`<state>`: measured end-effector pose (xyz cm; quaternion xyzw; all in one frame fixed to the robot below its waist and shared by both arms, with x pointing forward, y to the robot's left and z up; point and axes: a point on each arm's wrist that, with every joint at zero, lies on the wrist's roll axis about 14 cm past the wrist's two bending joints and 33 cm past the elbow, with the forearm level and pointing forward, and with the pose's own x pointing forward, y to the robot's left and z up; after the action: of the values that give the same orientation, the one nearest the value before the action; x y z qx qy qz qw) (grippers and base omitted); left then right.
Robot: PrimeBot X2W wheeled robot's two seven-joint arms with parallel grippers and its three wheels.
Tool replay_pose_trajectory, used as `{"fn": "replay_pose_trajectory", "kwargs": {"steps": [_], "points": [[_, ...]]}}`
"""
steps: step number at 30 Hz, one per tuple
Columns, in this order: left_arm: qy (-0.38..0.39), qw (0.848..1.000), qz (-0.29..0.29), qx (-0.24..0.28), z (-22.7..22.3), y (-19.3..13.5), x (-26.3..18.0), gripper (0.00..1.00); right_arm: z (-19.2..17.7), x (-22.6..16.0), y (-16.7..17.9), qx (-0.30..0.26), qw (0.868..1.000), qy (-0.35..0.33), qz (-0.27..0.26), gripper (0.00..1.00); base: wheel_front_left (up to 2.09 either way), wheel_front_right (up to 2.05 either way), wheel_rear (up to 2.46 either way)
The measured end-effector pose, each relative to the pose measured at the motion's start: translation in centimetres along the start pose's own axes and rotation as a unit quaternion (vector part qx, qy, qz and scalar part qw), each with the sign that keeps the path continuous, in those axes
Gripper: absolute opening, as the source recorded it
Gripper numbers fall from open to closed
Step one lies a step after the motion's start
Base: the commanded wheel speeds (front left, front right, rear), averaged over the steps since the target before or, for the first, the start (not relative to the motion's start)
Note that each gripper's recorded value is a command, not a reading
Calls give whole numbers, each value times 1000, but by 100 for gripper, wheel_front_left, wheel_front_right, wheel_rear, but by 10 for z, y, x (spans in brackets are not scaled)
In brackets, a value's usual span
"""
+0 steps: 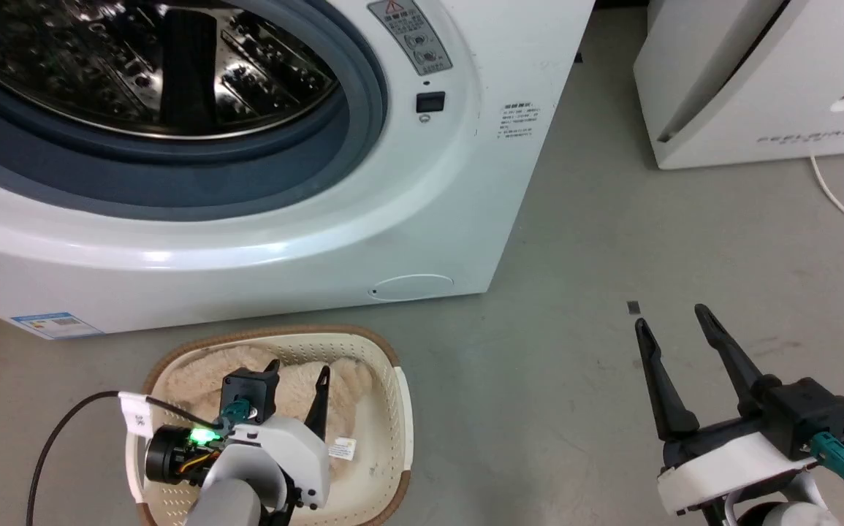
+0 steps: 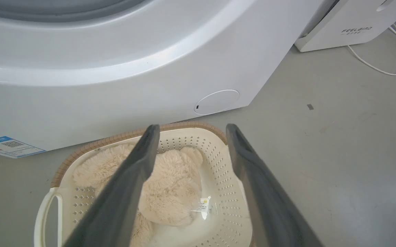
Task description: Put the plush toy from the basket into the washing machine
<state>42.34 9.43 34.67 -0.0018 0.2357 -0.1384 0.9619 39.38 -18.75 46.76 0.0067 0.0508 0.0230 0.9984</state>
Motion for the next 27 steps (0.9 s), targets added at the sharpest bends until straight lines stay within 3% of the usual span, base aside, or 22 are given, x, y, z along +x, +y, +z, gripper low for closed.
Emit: {"fn": "replay_pose_trajectory", "kwargs": {"steps": [13, 27], "points": [[120, 992, -28, 17, -59, -1, 33, 100, -19, 11, -12, 4, 1000, 17, -17, 100, 0, 0, 0], [243, 969, -31, 20, -120, 6, 63, 100, -44, 20, -28, 12, 998, 41, -40, 100, 0, 0, 0]]}}
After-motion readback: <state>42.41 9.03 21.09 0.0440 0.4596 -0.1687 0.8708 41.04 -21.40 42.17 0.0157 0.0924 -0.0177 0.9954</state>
